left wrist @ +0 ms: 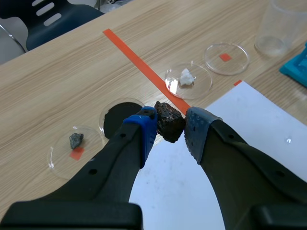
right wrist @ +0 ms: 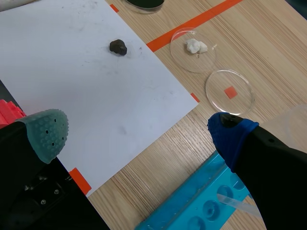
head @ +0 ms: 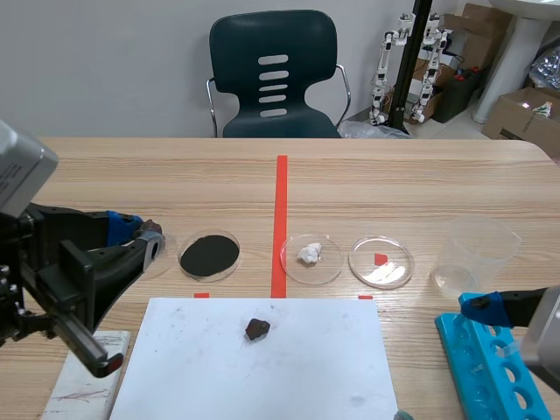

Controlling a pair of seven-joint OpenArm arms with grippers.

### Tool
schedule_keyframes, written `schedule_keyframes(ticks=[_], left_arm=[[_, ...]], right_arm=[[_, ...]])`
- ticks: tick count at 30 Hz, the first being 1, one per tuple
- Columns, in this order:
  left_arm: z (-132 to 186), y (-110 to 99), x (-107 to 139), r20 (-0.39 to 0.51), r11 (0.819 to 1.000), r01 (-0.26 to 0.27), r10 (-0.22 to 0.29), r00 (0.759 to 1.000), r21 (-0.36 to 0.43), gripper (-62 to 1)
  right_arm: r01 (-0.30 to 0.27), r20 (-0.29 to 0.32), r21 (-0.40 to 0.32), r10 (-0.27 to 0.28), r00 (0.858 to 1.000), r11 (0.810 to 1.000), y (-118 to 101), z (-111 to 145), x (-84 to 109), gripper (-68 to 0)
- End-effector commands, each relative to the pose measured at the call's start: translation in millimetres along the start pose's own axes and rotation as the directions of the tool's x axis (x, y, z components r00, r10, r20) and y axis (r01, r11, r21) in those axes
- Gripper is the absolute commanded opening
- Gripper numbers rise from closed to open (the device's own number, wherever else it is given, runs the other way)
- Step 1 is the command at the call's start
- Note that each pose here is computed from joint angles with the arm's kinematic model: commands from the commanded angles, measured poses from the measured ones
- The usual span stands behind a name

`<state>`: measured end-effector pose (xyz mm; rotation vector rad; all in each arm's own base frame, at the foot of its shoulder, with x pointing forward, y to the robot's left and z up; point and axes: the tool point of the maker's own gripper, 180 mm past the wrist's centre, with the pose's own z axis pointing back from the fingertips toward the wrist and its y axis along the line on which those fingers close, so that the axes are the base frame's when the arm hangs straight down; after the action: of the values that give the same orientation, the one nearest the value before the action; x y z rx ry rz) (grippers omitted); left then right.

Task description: Pick up the right mineral with the left hand

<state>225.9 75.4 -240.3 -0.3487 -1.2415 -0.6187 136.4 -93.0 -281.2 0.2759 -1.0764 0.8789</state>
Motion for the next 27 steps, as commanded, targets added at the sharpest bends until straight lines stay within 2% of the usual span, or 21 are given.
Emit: schedule_keyframes(ticks=[1,6,12,27], left_arm=[[2.7,-1.0,7.2,0.033,1.0,-0.003,0.003,0.999,-0.002,-50.9],[16.1,10.2,7.8,0.039,0.999,0.001,-0.002,0.999,0.038,-50.9],[30.8,5.8,19.1,0.08,0.999,-0.007,0.004,0.997,0.044,-50.9],[33.5,3.6,17.7,0.077,0.999,-0.015,0.012,0.997,0.042,-50.9]], right_arm=[[-0.005,0.04,-0.011,0.006,0.999,1.0,-3.8,-0.9,11.8,-6.7],[-0.005,0.04,-0.011,0.006,0.999,1.0,-3.8,-0.9,11.8,-6.7],[-0.005,0.04,-0.011,0.006,0.999,1.0,-3.8,-0.9,11.8,-6.7],[-0.005,0.04,-0.011,0.006,0.999,1.0,-3.8,-0.9,11.8,-6.7]])
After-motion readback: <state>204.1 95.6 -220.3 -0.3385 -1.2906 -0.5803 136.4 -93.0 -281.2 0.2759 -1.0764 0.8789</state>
